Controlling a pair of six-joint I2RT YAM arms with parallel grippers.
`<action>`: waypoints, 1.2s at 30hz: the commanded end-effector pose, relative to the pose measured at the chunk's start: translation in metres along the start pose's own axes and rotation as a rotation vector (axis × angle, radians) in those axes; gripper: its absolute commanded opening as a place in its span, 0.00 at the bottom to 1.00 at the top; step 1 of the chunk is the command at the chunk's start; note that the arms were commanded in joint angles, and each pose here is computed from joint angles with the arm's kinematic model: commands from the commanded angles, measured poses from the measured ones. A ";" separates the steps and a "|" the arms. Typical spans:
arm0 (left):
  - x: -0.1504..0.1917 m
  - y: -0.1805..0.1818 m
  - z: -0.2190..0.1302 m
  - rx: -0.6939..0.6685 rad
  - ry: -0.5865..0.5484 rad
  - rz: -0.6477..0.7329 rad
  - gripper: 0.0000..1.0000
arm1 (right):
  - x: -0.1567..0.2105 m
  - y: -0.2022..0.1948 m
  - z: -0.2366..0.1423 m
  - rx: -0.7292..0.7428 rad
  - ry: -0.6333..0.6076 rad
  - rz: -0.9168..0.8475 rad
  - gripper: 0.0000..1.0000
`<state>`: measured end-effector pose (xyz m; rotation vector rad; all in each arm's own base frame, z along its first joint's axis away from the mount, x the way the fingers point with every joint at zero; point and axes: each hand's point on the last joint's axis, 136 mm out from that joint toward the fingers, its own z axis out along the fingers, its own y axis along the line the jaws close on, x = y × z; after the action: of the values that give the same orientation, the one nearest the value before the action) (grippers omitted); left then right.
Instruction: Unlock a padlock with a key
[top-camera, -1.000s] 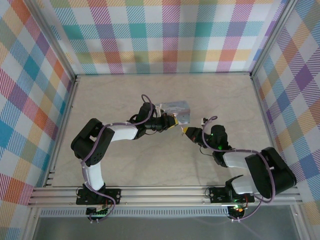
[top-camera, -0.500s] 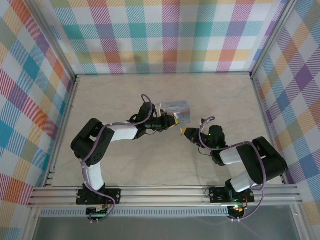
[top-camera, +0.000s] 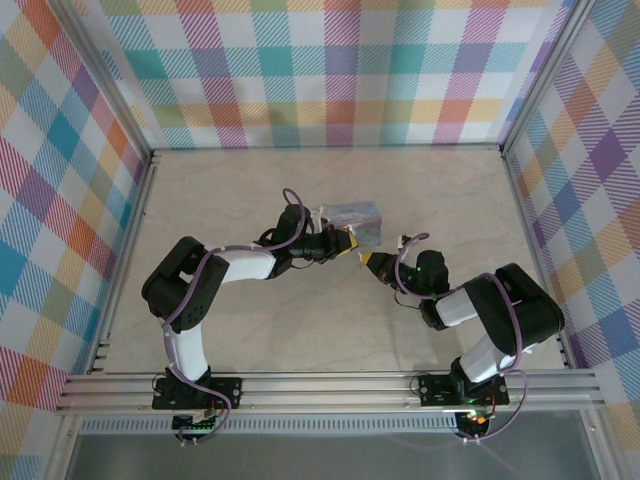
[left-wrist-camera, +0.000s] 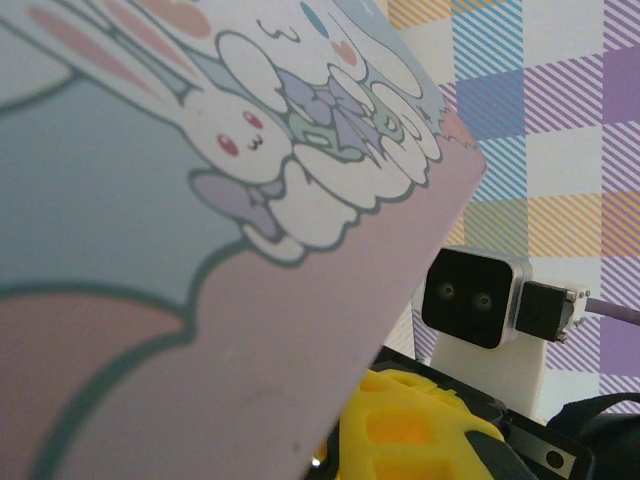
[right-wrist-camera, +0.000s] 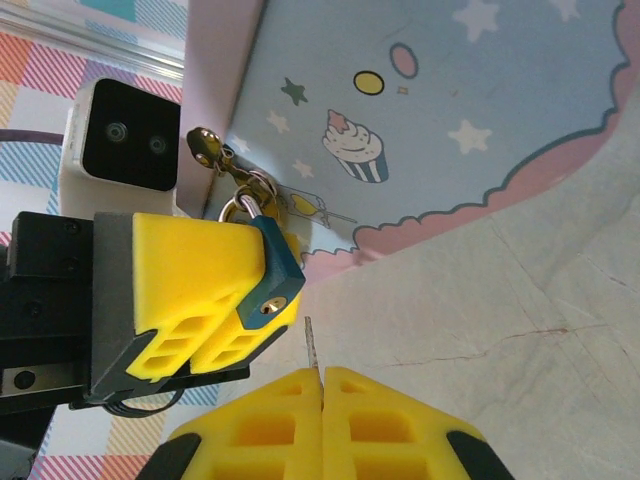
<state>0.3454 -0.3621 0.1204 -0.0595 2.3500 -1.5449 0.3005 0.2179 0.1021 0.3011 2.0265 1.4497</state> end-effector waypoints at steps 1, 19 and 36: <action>-0.010 -0.022 -0.004 0.077 -0.021 0.045 0.11 | -0.002 0.018 0.002 -0.071 -0.001 -0.033 0.00; -0.010 -0.024 -0.006 0.084 -0.026 0.046 0.12 | 0.000 0.024 0.004 -0.090 0.003 -0.047 0.00; -0.010 -0.024 -0.005 0.096 -0.028 0.036 0.11 | 0.000 0.021 0.008 -0.100 -0.010 -0.039 0.00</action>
<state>0.3478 -0.3630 0.1258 -0.0612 2.3229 -1.5631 0.2975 0.2268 0.1015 0.2652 2.0128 1.4804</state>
